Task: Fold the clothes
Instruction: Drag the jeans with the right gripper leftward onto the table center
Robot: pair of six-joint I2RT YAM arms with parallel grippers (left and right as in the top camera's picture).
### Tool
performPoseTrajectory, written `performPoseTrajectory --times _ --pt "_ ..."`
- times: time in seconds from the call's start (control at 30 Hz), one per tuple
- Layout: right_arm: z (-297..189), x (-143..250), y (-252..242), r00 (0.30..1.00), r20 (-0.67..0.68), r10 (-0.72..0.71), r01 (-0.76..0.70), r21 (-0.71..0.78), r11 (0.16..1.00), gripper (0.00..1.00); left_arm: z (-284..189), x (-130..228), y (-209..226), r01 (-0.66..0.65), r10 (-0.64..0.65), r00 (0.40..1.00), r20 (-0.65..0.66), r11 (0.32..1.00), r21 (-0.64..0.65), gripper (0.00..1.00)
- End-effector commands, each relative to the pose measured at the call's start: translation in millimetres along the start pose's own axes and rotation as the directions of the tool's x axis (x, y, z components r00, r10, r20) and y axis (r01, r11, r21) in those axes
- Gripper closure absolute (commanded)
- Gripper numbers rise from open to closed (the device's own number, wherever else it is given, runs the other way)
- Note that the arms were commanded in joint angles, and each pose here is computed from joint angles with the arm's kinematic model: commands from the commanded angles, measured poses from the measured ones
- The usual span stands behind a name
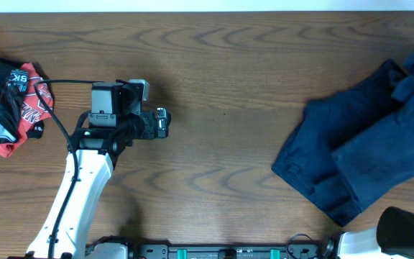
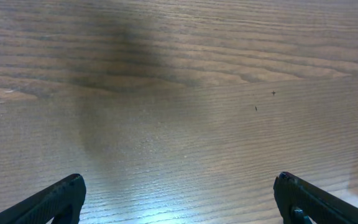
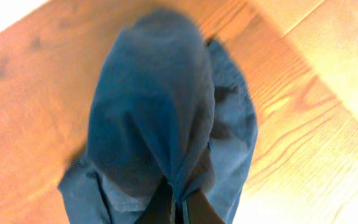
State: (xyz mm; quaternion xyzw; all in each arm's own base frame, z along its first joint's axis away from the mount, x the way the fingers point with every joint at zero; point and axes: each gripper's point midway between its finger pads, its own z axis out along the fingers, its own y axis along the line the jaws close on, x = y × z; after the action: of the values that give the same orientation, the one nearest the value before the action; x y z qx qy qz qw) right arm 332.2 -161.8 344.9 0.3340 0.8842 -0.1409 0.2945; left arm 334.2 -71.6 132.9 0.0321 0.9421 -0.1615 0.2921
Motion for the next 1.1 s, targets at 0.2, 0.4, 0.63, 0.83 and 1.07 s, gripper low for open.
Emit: performPoseTrajectory --times 0.2,0.4,0.63,0.83,1.07 --pt "-134.6 -40.8 -42.0 0.914 0.364 0.178 -0.155 -0.092 0.984 0.99 -0.3 -5.0 -1.5 0.001 -0.001 1.0 0.012 1.0 0.012 0.02" --pt "-167.2 -37.5 0.4 0.916 0.381 0.126 0.012 -0.34 0.94 0.99 -0.4 -7.8 -1.7 -0.003 0.002 1.0 0.023 1.0 0.012 0.02" --pt "-152.5 -18.1 53.6 0.958 0.288 0.006 0.127 -0.441 0.889 0.99 -0.5 -13.1 -1.9 -0.01 0.009 0.999 0.044 1.0 0.013 0.02" --pt "-126.0 6.4 124.5 0.965 0.204 -0.166 0.249 -0.497 0.831 0.99 -0.6 -16.1 1.0 -0.012 0.012 0.998 0.057 1.0 -0.005 0.02" --pt "-115.8 58.8 228.0 0.908 0.18 -0.379 0.408 -0.586 0.7 0.99 -0.7 -16.2 3.9 -0.011 0.012 0.998 0.058 1.0 -0.022 0.02"
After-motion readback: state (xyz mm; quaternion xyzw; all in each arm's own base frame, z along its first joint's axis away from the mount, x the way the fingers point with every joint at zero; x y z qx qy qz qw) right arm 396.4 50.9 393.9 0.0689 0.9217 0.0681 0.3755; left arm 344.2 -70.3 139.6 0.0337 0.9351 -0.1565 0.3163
